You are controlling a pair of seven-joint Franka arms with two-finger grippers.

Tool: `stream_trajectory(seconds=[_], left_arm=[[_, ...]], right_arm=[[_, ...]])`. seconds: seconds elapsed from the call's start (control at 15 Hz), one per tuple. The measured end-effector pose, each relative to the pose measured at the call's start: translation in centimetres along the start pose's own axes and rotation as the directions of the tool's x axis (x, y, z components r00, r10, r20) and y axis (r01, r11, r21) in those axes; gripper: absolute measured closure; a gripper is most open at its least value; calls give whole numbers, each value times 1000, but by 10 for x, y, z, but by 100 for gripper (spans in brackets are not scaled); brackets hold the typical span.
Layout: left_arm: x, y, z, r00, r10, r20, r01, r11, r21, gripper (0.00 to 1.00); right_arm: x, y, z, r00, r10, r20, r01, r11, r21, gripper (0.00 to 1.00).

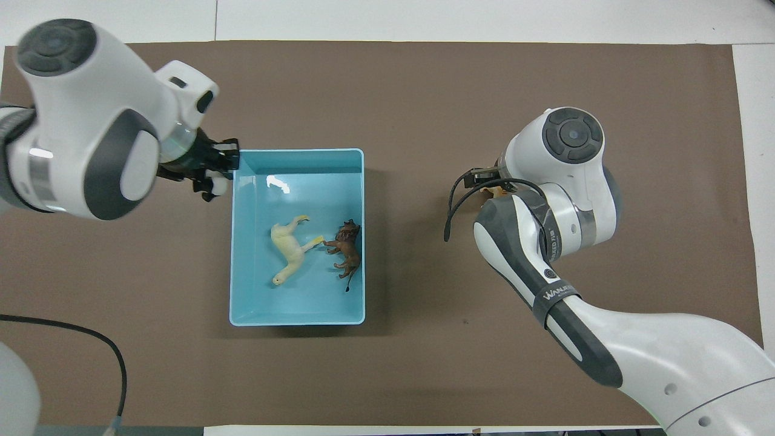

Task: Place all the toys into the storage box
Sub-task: 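Release the panda into the box and withdraw the left gripper, then grasp the orange tiger with the right gripper and carry it over the box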

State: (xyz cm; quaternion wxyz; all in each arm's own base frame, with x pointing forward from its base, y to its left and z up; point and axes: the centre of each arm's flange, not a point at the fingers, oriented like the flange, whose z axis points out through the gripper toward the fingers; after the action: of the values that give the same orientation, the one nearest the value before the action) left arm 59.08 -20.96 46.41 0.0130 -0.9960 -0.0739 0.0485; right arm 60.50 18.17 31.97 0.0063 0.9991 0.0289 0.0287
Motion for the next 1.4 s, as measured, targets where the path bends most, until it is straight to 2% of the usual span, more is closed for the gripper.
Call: stream_trajectory(seconds=[0.13,0.2,0.33,0.4,0.47,0.53,0.6,0.67,0.73,0.87,1.0,1.13,1.27,1.4], left_arm=[[-47,60,20,1000,-24,12,24,999,26,61],[-60,71,33,1000,-24,18,23,999,35,61],[-68,69,52,999,-28,29,27,999,47,56],[-66,63,54,999,-38,29,37,998,48,51],[-63,57,51,999,-48,25,47,998,46,41],[-60,51,45,998,-57,18,56,998,40,32],[-58,45,38,998,-67,8,66,997,33,22],[-56,38,30,997,-78,-4,78,997,24,9],[-53,28,20,996,-92,-16,92,996,13,0],[-44,-8,-5,996,-79,-33,79,997,-2,0],[-37,-63,-30,1000,-11,-15,11,1000,3,0],[-45,-105,-55,997,77,9,-77,997,7,0],[-62,-126,-76,987,153,42,-154,988,17,0],[-75,-137,-94,980,193,55,-194,981,19,0]], right_arm=[[-10,6,18,1000,-19,-7,19,1000,1,0],[-13,9,24,1000,-21,-10,21,1000,1,0],[-17,12,32,1000,-27,-16,27,1000,2,0],[-18,12,33,999,-27,-23,27,1000,3,0],[-17,12,33,999,-28,-34,28,1000,5,3],[-17,11,33,999,-28,-41,28,1000,7,10],[-18,10,34,999,-29,-44,29,1000,8,27],[-18,9,34,999,-29,-45,29,1000,9,38],[-19,7,33,999,-27,-46,28,1000,10,46],[-19,6,33,999,-27,-43,28,1000,10,46],[-17,5,28,1000,-26,-14,26,1000,5,46],[-2,-6,-6,1000,-7,25,7,1000,0,46],[19,-37,-73,998,33,51,-34,999,14,46],[30,-89,-142,995,90,47,-94,992,87,46]])
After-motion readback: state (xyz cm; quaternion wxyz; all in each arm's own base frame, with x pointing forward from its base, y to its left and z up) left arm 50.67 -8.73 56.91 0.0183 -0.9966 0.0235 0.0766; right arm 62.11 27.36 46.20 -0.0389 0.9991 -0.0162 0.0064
